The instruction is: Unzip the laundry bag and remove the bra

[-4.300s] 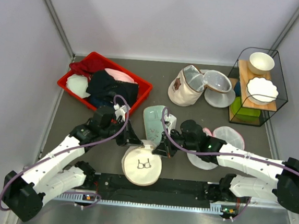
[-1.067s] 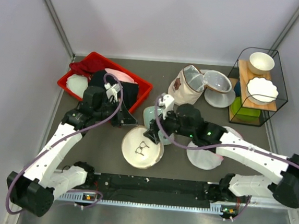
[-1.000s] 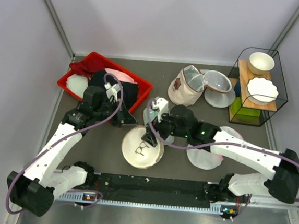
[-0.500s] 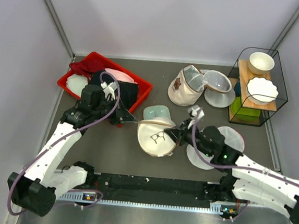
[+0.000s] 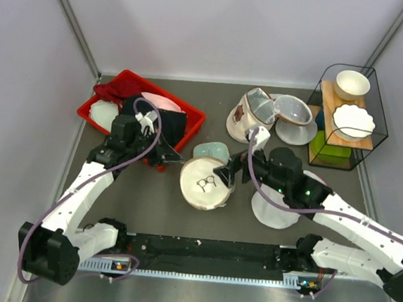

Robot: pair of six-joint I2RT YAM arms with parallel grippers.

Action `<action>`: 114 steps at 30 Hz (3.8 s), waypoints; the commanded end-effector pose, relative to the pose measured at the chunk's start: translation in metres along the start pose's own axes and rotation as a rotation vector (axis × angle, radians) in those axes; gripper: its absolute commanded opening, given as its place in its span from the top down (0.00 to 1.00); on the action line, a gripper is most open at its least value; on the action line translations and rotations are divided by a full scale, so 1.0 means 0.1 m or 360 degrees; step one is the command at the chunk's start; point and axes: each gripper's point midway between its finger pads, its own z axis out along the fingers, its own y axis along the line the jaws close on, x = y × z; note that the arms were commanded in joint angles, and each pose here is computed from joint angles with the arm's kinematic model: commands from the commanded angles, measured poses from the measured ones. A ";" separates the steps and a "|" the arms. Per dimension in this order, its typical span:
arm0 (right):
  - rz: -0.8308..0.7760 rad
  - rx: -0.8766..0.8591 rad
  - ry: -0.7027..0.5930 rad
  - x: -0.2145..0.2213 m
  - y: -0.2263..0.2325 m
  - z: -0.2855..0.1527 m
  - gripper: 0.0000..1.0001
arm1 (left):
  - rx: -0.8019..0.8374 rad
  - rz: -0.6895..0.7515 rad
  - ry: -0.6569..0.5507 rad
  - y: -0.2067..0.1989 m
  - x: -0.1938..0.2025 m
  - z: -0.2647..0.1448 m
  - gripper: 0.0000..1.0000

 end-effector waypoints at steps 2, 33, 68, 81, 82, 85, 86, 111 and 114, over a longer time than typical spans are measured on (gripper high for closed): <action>-0.0362 -0.0017 0.0140 -0.35 0.05 0.24 0.01 | 0.0155 0.0211 -0.0062 -0.35 -0.10 -0.14 1.00; -0.0075 0.0009 -0.0273 -0.69 0.18 0.26 1.00 | 0.0061 0.0202 -0.0350 -0.49 -0.36 -0.34 1.00; 0.0338 -0.0205 -0.0177 -0.07 0.97 0.69 0.10 | 0.0102 0.0243 -0.0244 -0.19 -0.33 -0.65 1.00; -0.0150 -0.0477 0.0115 0.01 1.37 1.05 0.37 | 0.0133 0.0232 -0.0223 -0.18 -0.24 -0.65 1.00; -0.0148 -0.0466 0.0111 -0.01 1.37 1.08 0.39 | 0.0133 0.0233 -0.0226 -0.18 -0.24 -0.65 1.00; -0.0133 -0.0366 0.0131 0.05 1.26 1.14 0.33 | 0.0140 0.0253 -0.0233 -0.21 -0.24 -0.67 1.00; -0.0131 -0.0322 0.0115 0.05 1.21 1.15 0.32 | 0.0140 0.0252 -0.0234 -0.22 -0.23 -0.68 1.00; -0.0126 -0.0263 -0.0060 -0.17 1.11 1.20 0.68 | 0.0133 0.0278 -0.0240 -0.22 -0.19 -0.71 1.00; 0.0018 -0.0144 -0.0162 -0.19 0.90 1.10 1.00 | 0.0068 0.0259 -0.0252 -0.12 -0.21 -0.68 1.00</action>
